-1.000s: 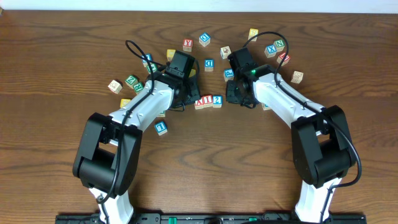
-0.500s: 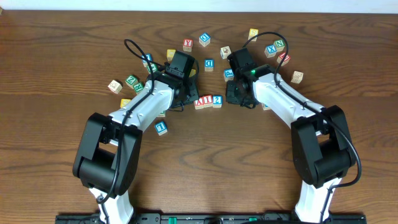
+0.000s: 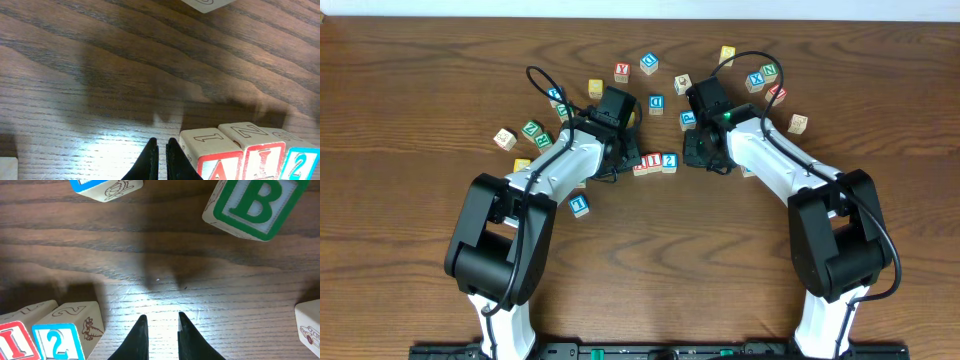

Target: Spell out AI2

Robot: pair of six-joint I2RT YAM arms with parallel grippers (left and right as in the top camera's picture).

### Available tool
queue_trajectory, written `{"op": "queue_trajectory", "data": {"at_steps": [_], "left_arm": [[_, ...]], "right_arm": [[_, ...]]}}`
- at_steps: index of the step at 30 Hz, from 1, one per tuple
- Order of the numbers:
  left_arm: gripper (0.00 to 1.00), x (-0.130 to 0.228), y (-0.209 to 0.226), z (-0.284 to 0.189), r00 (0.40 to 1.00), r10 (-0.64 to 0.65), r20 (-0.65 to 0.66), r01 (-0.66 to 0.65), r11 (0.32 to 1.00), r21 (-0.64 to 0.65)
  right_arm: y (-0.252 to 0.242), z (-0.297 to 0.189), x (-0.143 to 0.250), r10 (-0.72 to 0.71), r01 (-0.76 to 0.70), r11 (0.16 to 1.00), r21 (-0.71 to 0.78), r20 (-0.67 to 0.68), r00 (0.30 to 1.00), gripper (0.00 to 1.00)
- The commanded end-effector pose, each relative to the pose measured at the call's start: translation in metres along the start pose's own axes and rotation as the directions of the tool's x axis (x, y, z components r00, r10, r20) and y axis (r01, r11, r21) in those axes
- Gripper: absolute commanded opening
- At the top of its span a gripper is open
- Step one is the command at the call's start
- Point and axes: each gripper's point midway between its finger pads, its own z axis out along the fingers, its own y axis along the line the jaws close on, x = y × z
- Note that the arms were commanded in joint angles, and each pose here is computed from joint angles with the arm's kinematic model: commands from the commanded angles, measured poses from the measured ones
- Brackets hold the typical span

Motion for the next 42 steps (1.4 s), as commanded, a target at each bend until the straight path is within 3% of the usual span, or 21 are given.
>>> {"op": "queue_trajectory", "data": {"at_steps": [1,6,42], "left_arm": [[0.07,0.007,0.002,0.005,1.000,0.000,-0.021,0.000,1.000,0.001],[0.08,0.006,-0.015,0.004,0.998,0.057,-0.025,-0.055,0.995,0.087],[0.07,0.006,-0.028,0.004,0.993,0.119,-0.007,-0.117,0.985,0.128]], "right_arm": [[0.000,-0.006,-0.005,0.004,-0.004,1.000,-0.003,0.018,1.000,0.16],[0.000,-0.006,-0.005,0.004,-0.004,1.000,-0.002,0.019,1.000,0.16],[0.001,-0.006,0.005,-0.011,0.011,1.000,-0.011,-0.022,1.000,0.15]]}}
